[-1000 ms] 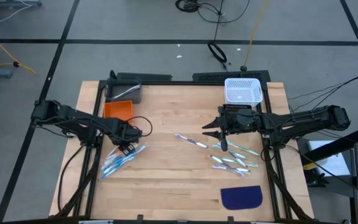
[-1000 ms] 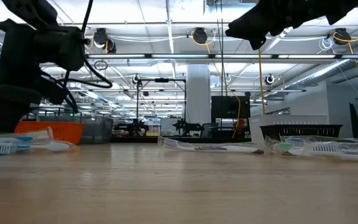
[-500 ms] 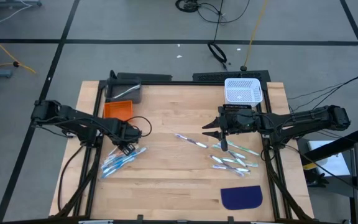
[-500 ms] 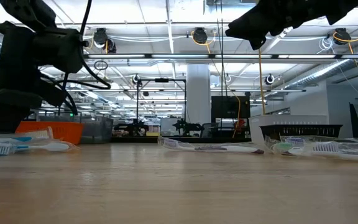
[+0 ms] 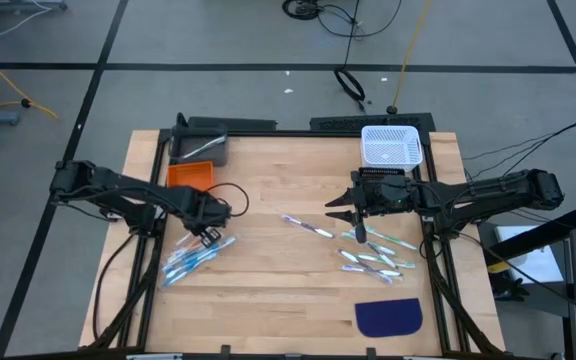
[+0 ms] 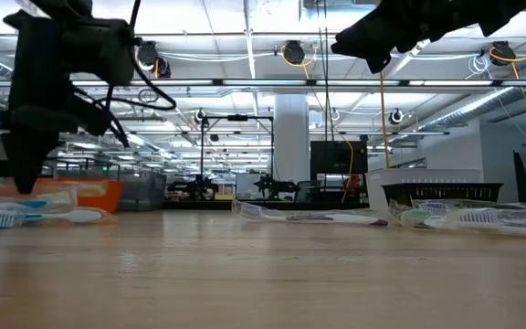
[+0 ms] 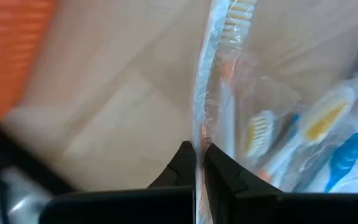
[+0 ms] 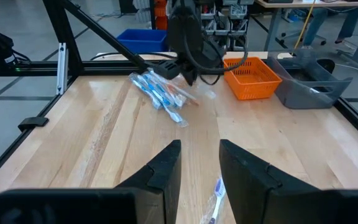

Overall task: Pick & Place Toothbrushes
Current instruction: Put the orange toothbrush into the white bin

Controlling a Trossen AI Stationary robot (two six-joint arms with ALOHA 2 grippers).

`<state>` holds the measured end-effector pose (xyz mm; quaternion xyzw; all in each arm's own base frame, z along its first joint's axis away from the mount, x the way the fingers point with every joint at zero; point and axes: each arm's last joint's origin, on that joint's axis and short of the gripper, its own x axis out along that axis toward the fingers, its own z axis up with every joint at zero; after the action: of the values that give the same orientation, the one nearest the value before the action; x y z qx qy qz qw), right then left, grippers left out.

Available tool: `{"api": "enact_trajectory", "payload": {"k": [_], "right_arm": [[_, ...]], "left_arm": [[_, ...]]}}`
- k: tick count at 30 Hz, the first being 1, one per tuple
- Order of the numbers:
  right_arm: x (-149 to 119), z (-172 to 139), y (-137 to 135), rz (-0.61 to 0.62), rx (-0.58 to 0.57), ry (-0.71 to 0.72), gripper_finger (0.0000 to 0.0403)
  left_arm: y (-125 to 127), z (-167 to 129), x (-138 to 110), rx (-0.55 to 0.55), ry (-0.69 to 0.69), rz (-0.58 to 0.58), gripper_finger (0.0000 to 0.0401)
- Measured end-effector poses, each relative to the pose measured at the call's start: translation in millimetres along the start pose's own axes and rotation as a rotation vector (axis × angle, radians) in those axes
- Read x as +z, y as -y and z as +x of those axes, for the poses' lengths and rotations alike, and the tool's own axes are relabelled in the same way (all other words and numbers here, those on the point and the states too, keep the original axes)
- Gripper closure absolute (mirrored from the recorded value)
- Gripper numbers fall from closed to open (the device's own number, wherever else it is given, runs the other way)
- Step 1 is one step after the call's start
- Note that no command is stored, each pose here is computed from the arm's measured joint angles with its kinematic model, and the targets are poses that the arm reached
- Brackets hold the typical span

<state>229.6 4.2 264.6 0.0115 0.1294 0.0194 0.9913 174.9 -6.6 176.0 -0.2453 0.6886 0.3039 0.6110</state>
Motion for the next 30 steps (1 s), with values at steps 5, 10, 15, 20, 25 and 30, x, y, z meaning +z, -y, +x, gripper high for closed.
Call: {"api": "enact_trajectory", "payload": {"k": [5,10,15,20,25,30], "right_arm": [[0.0,0.0,0.0,0.0,0.0,0.0,0.0303],[0.0,0.0,0.0,0.0,0.0,0.0,0.0303],[0.0,0.0,0.0,0.0,0.0,0.0,0.0303],[-0.4,1.6,0.1,0.0,0.0,0.001,0.0303],[-0.7,8.5,0.2,0.007,0.001,0.023,0.0303],[1.6,18.3,0.5,0.009,0.002,0.087,0.0303]], "left_arm": [[2.6,-22.5,5.9,0.032,0.067,0.004,0.0398],[14.3,-46.2,19.5,-0.044,0.224,0.067,0.0399],[32.2,-69.1,36.5,-0.205,0.429,0.187,0.04],[50.3,-89.6,53.4,-0.36,0.696,0.317,0.04],[62.0,-110.4,64.6,-0.462,0.952,0.403,0.04],[69.5,-126.4,71.8,-0.518,1.15,0.45,0.04]]}}
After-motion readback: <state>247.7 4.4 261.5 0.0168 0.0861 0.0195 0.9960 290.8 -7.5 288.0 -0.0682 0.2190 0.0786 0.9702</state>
